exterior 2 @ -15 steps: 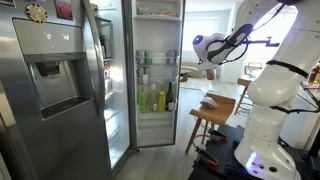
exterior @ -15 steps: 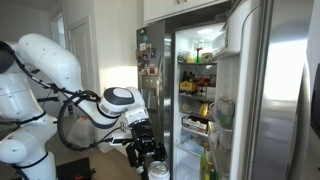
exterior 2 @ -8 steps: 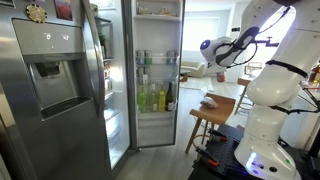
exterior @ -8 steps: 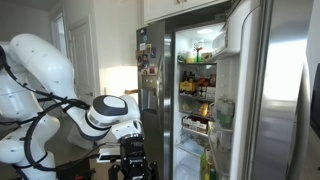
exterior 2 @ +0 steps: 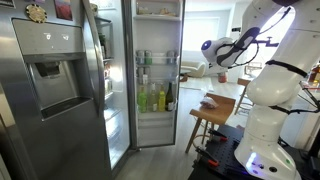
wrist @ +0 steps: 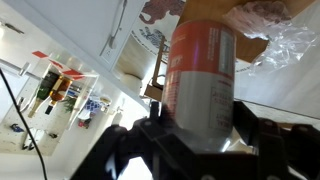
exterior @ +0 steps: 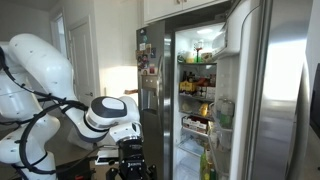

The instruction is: Remove the pink can from the fridge and place it on the stool

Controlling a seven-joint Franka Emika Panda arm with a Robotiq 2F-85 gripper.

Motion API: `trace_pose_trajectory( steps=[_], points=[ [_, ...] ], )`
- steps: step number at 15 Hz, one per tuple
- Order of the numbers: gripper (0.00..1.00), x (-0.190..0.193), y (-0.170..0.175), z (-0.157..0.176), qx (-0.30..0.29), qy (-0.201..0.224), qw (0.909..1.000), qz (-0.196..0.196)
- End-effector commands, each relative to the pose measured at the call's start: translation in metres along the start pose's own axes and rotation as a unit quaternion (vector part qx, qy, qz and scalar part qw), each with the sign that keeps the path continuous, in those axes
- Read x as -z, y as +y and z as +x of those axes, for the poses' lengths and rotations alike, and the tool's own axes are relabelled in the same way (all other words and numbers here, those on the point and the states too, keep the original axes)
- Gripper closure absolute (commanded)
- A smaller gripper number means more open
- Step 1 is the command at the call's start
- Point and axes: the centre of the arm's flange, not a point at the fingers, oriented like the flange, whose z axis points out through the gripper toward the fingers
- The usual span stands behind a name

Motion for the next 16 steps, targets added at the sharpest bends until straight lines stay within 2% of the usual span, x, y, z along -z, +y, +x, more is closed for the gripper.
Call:
trace_pose_trajectory(
  steps=[1,2,3,9,16],
  points=[
    [0.27,0.0,0.0,0.0,0.0,0.0,1.0,0.0],
    [0.27,0.0,0.0,0.0,0.0,0.0,1.0,0.0],
    [0.52,0.0,-0.005,0.002,0.001,0.0,1.0,0.007],
    [0.52,-0.023,-0.026,0.019,-0.023,-0.008,0.9992,0.031],
    [0.52,-0.064,-0.027,0.031,-0.037,-0.014,0.9985,0.038]
  ],
)
